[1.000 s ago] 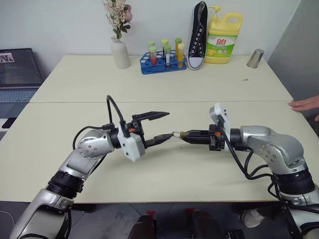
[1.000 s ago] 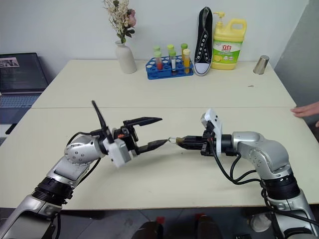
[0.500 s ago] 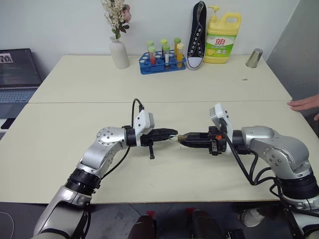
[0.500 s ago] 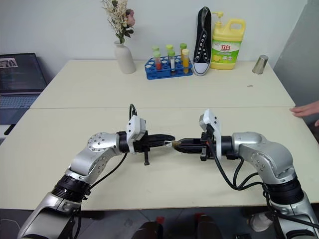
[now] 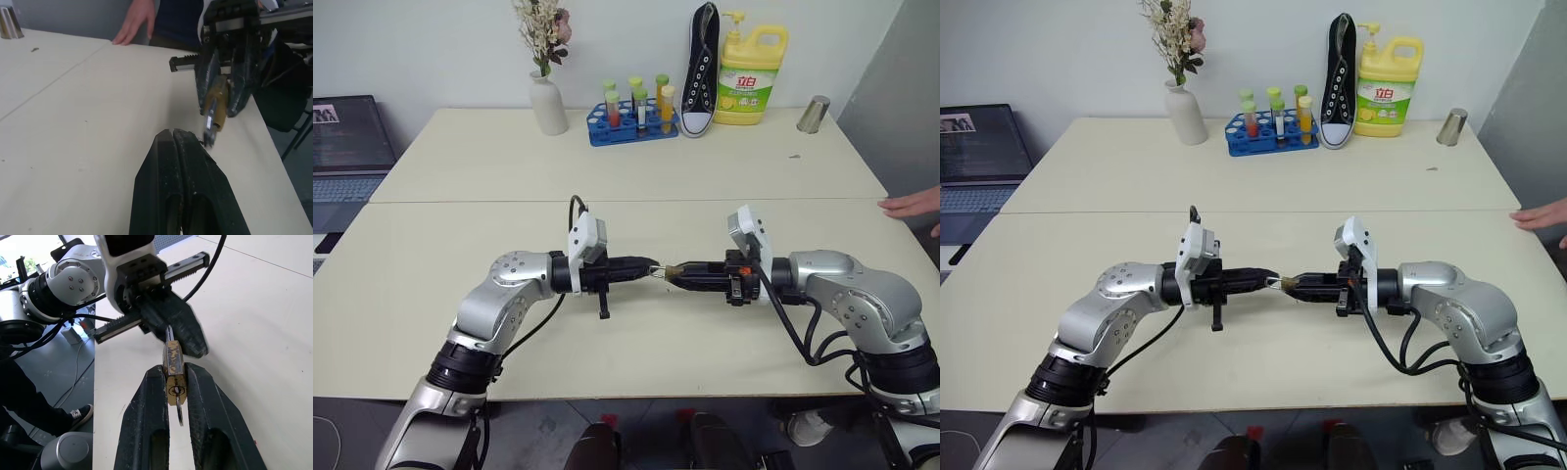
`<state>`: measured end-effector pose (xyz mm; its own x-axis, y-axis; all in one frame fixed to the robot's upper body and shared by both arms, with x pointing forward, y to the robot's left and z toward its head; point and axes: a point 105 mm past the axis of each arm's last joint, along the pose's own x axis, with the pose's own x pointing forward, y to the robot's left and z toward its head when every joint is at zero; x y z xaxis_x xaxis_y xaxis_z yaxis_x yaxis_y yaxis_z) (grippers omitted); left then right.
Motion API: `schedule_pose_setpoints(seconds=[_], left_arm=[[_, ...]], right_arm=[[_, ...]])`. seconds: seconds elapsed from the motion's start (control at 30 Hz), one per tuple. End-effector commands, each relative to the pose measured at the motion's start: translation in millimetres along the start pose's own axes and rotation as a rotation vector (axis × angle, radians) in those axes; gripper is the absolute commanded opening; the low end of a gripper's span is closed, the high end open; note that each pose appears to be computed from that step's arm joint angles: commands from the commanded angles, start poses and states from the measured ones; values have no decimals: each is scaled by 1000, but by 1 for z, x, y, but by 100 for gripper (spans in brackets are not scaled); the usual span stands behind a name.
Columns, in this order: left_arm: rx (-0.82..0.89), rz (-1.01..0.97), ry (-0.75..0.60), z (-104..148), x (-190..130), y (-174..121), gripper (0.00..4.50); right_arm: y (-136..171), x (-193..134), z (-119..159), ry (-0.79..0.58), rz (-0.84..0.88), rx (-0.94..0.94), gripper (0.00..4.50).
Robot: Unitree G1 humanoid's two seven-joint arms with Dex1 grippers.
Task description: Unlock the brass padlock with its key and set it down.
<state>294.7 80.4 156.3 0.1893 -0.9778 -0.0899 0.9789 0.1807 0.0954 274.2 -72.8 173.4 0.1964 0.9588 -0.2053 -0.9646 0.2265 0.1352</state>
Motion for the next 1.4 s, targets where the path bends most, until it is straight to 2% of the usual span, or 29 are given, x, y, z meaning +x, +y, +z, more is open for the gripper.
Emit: schedule_pose_setpoints(seconds=[0.03, 0.5, 0.87, 1.4], left_arm=[[42, -25, -15, 11, 0, -6, 0], [-12, -110, -2, 19, -5, -26, 0], [-95, -34, -82, 37, -3, -14, 0], [-59, 10, -70, 40, -6, -11, 0]], right_arm=[[2, -2, 10, -28, 7, -40, 16], [-3, -3, 7, -20, -8, -35, 16], [-3, -1, 5, -15, 1, -34, 16], [-2, -1, 4, -8, 7, -24, 16]])
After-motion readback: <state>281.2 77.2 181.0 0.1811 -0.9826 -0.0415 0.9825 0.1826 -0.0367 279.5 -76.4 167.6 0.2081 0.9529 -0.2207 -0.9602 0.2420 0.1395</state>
